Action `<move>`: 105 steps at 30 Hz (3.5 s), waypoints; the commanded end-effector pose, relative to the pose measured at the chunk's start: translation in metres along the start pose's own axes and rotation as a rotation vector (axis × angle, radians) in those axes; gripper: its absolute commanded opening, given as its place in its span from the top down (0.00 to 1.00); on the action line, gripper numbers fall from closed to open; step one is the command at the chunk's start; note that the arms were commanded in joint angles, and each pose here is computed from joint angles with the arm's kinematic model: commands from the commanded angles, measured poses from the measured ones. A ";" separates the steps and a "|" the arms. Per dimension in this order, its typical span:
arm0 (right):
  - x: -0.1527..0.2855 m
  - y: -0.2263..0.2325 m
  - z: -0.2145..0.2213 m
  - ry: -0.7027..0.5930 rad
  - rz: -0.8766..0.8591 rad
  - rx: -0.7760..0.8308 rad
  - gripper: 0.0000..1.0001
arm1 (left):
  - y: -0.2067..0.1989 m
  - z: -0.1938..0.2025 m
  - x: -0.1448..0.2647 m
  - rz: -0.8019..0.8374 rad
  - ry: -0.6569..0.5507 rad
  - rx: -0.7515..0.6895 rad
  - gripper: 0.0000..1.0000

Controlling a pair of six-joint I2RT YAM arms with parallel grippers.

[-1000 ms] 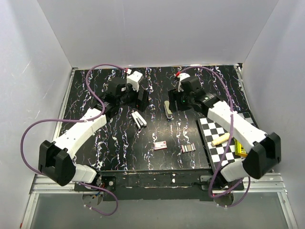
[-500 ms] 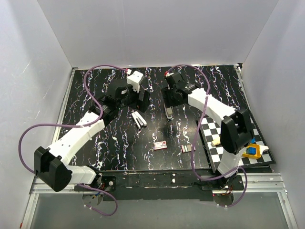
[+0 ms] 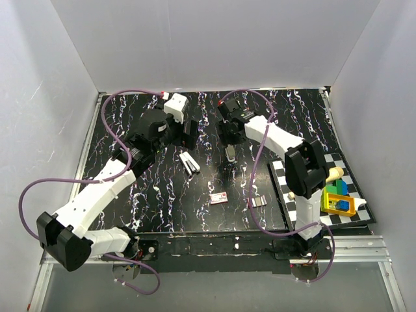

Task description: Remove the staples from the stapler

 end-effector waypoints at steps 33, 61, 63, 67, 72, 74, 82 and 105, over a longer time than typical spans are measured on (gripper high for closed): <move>-0.037 0.007 0.001 0.106 0.045 0.030 0.64 | 0.004 -0.021 0.022 -0.036 -0.089 0.006 0.02; 0.059 0.038 -0.007 -0.022 -0.339 0.618 0.81 | -0.022 -0.044 0.058 0.228 -0.244 -0.108 0.02; 0.064 0.050 -0.001 -0.033 -0.390 0.714 0.81 | -0.027 -0.048 0.064 0.282 -0.274 -0.131 0.02; 0.078 0.073 0.016 -0.013 -0.511 0.842 0.81 | -0.035 -0.054 0.085 0.372 -0.342 -0.185 0.02; 0.088 0.092 0.032 0.002 -0.621 0.984 0.80 | -0.041 -0.059 0.115 0.450 -0.423 -0.263 0.02; 0.090 0.098 0.036 0.010 -0.661 1.048 0.80 | -0.042 -0.059 0.124 0.464 -0.437 -0.276 0.02; 0.091 0.138 0.059 0.020 -0.802 1.301 0.78 | -0.052 -0.049 0.149 0.559 -0.408 -0.222 0.02; 0.029 0.182 0.098 0.111 -0.765 1.308 0.78 | -0.074 -0.034 0.194 0.787 -0.432 -0.176 0.02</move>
Point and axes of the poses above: each gripper's point midway between its finger pads, its own x axis back along the fingers, its own y axis along the line the jaws close on, z = x × y, the point moved 6 cm from there along x, back along the fingers, and after that the axes turned 12 degrees about -x, right-handed, at the moved point
